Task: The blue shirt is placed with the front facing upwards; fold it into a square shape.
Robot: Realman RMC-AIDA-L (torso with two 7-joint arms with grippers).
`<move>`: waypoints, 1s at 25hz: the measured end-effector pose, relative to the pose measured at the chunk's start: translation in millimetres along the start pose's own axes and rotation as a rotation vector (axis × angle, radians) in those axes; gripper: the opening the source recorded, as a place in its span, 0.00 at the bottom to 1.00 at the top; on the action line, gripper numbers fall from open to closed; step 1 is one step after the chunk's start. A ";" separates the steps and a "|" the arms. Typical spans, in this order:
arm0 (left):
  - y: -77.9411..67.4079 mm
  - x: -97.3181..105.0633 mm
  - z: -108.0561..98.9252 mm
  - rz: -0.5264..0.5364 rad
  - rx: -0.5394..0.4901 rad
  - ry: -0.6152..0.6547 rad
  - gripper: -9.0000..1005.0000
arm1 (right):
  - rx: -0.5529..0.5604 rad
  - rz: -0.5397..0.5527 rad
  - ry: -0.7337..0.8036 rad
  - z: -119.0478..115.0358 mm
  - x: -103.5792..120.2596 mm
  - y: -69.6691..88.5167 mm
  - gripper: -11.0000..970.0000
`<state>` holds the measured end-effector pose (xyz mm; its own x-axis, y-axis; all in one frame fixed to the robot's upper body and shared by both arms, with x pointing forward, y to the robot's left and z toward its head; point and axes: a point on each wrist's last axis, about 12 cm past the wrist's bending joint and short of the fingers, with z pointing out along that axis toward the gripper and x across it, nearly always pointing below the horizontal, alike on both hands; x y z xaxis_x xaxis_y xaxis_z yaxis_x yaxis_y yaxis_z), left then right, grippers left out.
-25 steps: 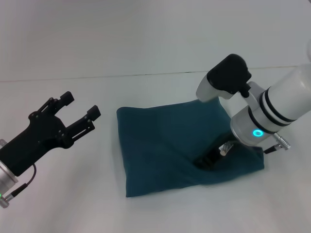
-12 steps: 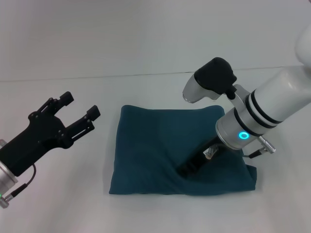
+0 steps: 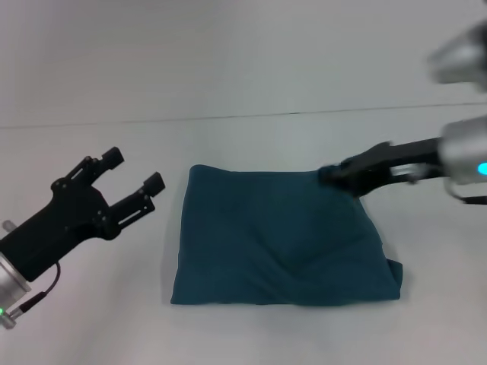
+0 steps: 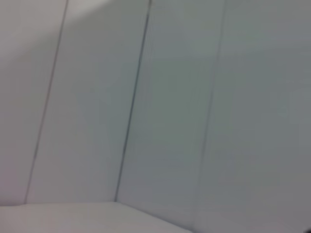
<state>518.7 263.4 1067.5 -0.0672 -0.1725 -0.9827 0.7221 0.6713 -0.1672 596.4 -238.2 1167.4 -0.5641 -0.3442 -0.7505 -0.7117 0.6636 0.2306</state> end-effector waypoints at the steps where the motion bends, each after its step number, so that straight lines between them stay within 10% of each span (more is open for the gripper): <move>1: -1.3 -0.1 0.3 0.004 0.014 0.004 0.89 | -0.007 -0.001 -0.061 -10.6 6.8 -2.8 0.12; 13: -7.4 -0.8 17.0 -0.018 0.174 0.216 0.89 | -0.011 -0.052 -0.318 -86.7 131.8 -2.0 0.31; 25: -13.3 1.5 44.1 -0.005 0.210 0.377 0.89 | -0.050 -0.038 -0.247 -80.3 157.5 5.4 0.80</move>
<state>539.4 222.4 1071.7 -0.2896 0.1258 -0.9488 0.8430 0.5029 -0.1906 470.1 -342.2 1100.2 -0.4216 -0.1915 -0.8863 -0.7535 0.6177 0.2249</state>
